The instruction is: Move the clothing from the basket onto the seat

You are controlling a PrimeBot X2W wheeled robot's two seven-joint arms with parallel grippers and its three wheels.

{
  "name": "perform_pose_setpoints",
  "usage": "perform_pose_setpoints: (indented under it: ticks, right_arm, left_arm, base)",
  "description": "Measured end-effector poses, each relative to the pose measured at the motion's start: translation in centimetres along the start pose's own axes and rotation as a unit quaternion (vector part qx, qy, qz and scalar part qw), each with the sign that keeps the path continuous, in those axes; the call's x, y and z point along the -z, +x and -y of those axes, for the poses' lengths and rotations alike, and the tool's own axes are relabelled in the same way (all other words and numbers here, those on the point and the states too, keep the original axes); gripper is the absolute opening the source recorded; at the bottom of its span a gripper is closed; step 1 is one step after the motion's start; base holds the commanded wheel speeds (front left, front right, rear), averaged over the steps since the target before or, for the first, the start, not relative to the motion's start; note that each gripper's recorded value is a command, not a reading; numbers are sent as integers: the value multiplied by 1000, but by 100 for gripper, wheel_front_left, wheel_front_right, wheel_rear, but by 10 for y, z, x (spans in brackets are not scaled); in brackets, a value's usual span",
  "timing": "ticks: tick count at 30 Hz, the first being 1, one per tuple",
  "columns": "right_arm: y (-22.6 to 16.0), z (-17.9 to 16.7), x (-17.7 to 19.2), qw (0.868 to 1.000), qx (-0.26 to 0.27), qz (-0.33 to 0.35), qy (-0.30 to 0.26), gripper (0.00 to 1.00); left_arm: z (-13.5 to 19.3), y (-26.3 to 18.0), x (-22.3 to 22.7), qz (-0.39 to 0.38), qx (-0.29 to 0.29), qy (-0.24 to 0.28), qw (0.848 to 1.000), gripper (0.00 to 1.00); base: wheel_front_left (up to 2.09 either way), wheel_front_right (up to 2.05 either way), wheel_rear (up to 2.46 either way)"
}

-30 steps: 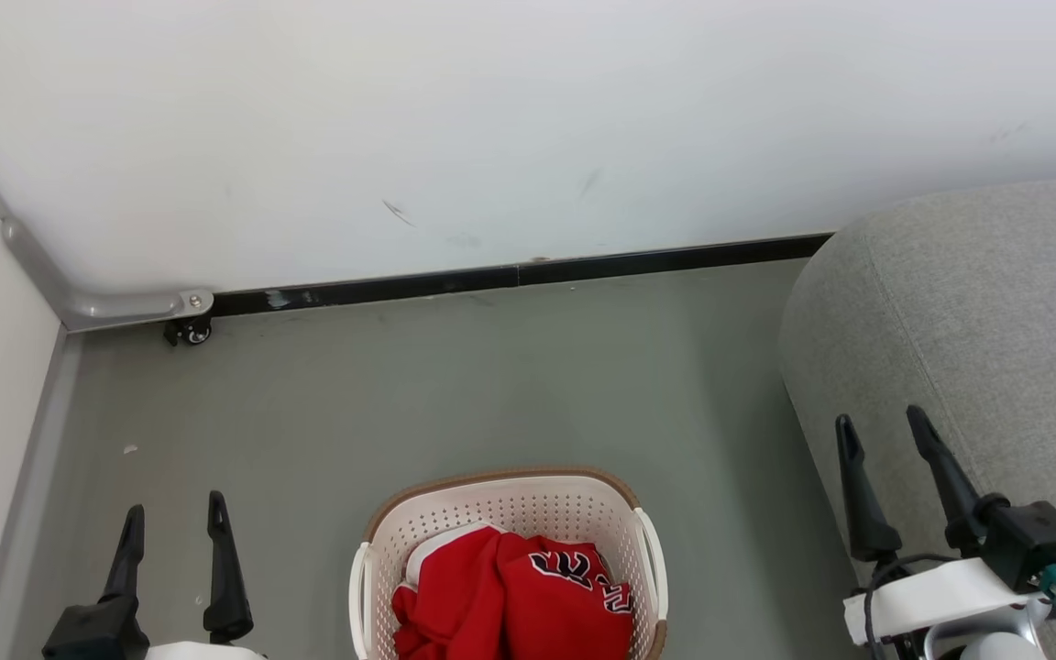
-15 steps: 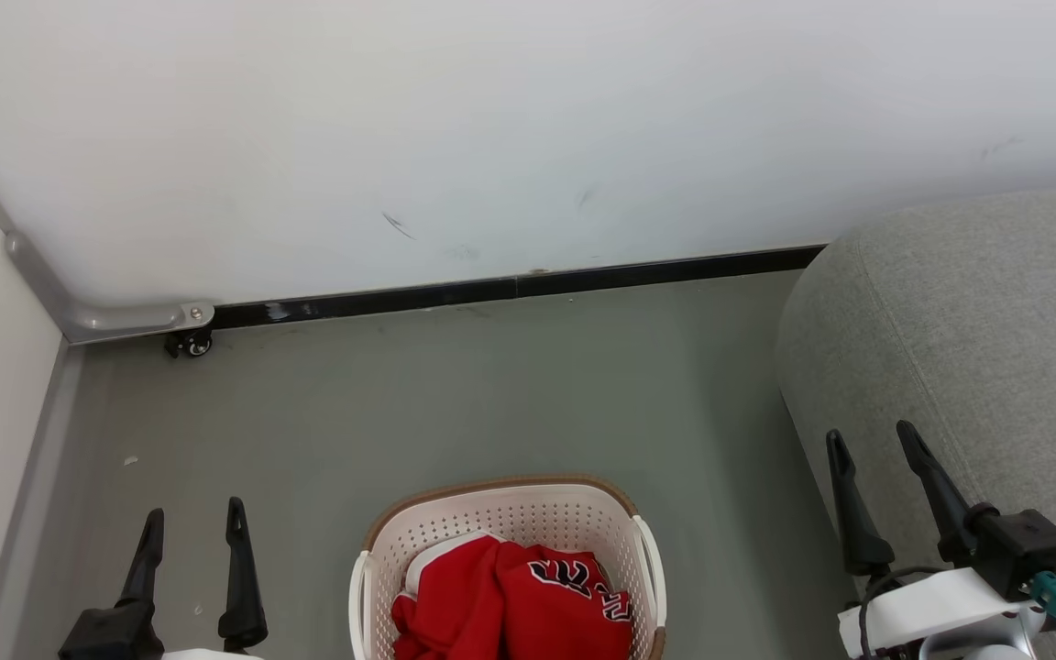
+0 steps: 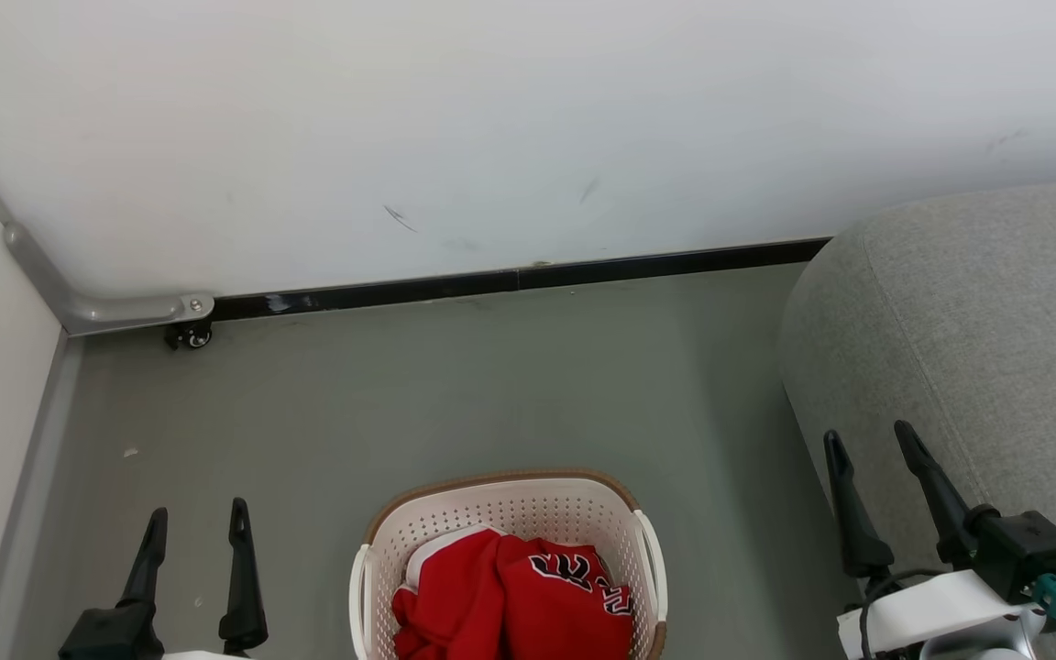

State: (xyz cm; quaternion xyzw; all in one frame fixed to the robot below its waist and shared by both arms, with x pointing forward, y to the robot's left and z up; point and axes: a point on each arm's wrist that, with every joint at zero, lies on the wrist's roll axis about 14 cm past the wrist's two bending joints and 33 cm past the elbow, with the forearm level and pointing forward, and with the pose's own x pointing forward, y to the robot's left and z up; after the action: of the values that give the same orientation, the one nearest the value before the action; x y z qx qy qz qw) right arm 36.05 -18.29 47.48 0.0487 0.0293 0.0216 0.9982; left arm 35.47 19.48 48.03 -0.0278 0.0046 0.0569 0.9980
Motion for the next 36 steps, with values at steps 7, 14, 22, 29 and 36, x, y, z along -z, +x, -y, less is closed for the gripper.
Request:
perform_pose_setpoints:
  ticks: [7, 14, 22, 29, 36]
  right_arm:
    - [2, 1, 1, 1000, 2, -2, 0, 100]
    - [5, 4, 2, 1000, 5, -4, -1, 100]
    - [10, 10, 4, 1000, 15, -6, -2, 100]
    - [14, 26, 7, 999, 37, -10, -5, 100]
    - [23, 34, 7, 999, 47, -10, -7, 100]
  left_arm:
    - [4, 2, 7, -10, 13, 5, 1000, 100]
    - [22, 14, 6, -8, 51, 16, 999, 100]
    - [50, 35, 15, -25, 99, 19, 995, 100]
    - [78, 47, 37, -59, 148, 27, 987, 100]
    - [101, 54, 66, -101, 193, 46, 975, 100]
  base:
    - [0, 0, 0]
    - [0, 0, 0]
    - [0, 0, 0]
    - [0, 0, 0]
    - [0, 0, 0]
